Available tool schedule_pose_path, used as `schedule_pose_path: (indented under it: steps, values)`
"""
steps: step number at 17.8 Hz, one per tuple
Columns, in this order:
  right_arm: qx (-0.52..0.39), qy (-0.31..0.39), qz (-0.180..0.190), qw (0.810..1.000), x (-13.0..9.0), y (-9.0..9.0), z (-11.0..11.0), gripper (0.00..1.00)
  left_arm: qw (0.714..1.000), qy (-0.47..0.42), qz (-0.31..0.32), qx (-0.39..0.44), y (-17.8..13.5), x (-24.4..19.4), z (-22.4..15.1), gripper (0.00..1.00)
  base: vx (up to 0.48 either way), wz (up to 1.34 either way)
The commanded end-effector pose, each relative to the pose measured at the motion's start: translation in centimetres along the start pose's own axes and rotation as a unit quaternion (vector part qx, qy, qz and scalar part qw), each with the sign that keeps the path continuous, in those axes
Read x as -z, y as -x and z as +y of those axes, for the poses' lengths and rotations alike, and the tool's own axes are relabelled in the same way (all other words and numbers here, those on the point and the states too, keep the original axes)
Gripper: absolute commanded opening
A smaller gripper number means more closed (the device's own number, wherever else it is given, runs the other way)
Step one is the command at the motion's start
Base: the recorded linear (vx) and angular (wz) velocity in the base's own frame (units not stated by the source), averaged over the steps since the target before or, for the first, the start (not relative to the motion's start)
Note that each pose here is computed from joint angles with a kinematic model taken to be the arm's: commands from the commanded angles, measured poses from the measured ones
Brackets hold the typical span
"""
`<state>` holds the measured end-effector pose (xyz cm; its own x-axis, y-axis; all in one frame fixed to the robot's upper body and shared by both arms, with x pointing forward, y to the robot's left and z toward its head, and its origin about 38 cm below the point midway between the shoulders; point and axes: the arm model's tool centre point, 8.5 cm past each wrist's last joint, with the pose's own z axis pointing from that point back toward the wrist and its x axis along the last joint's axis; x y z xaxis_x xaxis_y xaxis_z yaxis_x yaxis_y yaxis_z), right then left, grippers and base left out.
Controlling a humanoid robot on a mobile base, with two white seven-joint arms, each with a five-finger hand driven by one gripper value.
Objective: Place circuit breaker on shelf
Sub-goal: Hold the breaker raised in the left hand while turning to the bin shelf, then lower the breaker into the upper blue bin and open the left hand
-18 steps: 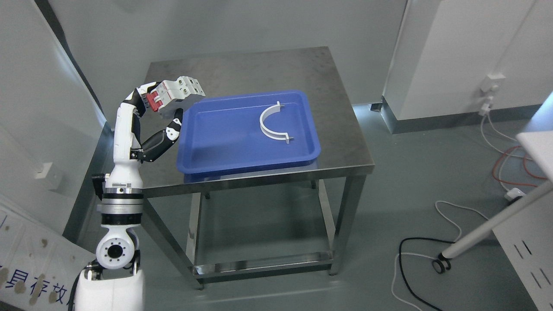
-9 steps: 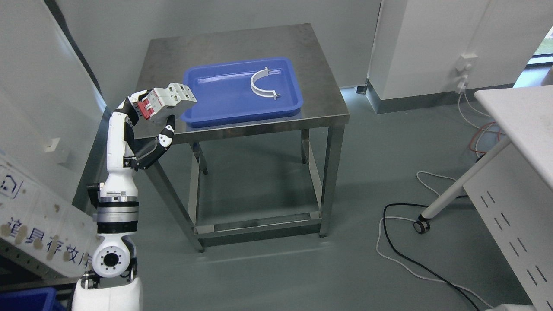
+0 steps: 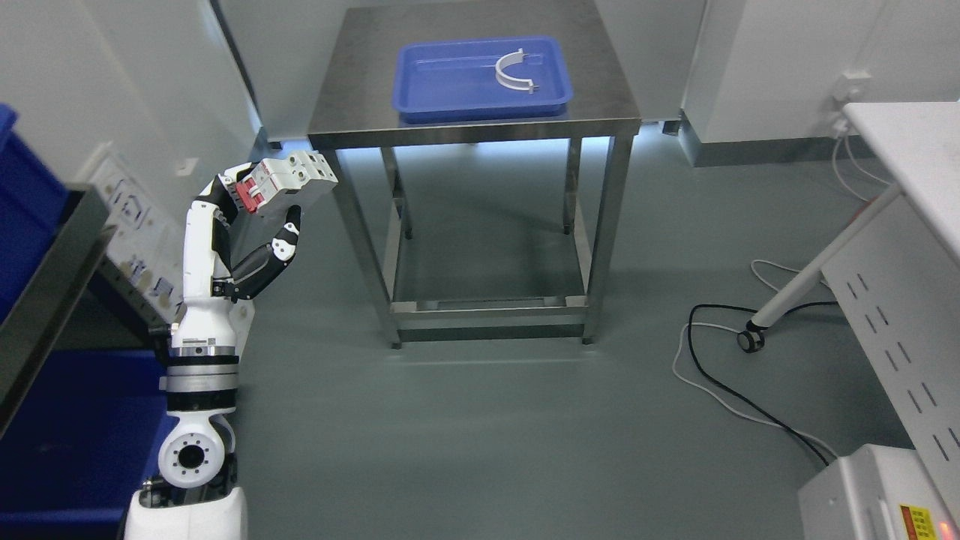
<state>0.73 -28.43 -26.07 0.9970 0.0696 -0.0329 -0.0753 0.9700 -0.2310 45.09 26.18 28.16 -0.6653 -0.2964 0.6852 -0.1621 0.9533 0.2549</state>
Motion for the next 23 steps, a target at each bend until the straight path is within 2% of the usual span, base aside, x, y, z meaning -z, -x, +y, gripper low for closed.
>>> schedule_pose_path:
  steps: [1, 4, 7, 9, 13, 16, 19, 23]
  values:
    - [-0.004, 0.008, -0.050, 0.999, 0.1, -1.0, -1.0, 1.00, 0.999, 0.024, -0.030, -0.001, -1.4, 1.2, -1.2, 0.22, -0.461, 0.37]
    - [-0.004, 0.008, -0.050, 0.999, 0.1, -1.0, -1.0, 1.00, 0.998, 0.014, -0.061, -0.002, -4.4, 5.8, -0.9, 0.22, -0.380, 0.83]
    - [-0.004, 0.008, -0.050, 0.999, 0.1, -1.0, -1.0, 1.00, 0.998, 0.013, -0.060, -0.003, -5.2, 7.2, -0.6, 0.22, -0.286, 1.26]
    - [-0.004, 0.008, -0.050, 0.999, 0.1, -1.0, -1.0, 1.00, 0.998, 0.015, -0.062, -0.004, -7.0, 9.8, -0.6, 0.22, -0.279, 1.27]
    - [-0.004, 0.008, -0.050, 0.999, 0.1, -1.0, -1.0, 1.00, 0.997, 0.063, -0.035, -0.003, -10.3, 14.5, -3.4, 0.22, -0.190, 1.33]
    - [-0.004, 0.008, -0.050, 0.999, 0.1, -1.0, -1.0, 1.00, 0.986, 0.164, 0.015, 0.025, -7.5, 15.7, -7.6, 0.22, -0.076, 1.20]
    - [-0.004, 0.008, -0.050, 0.999, 0.1, -1.0, -1.0, 1.00, 0.973, 0.190, 0.092, 0.098, -2.9, 17.2, -7.9, 0.23, 0.014, 0.84]
    - [-0.004, 0.008, -0.050, 0.999, 0.1, -1.0, -1.0, 1.00, 0.951, 0.218, 0.161, 0.148, 0.7, 18.9, -8.2, 0.24, 0.053, 0.42]
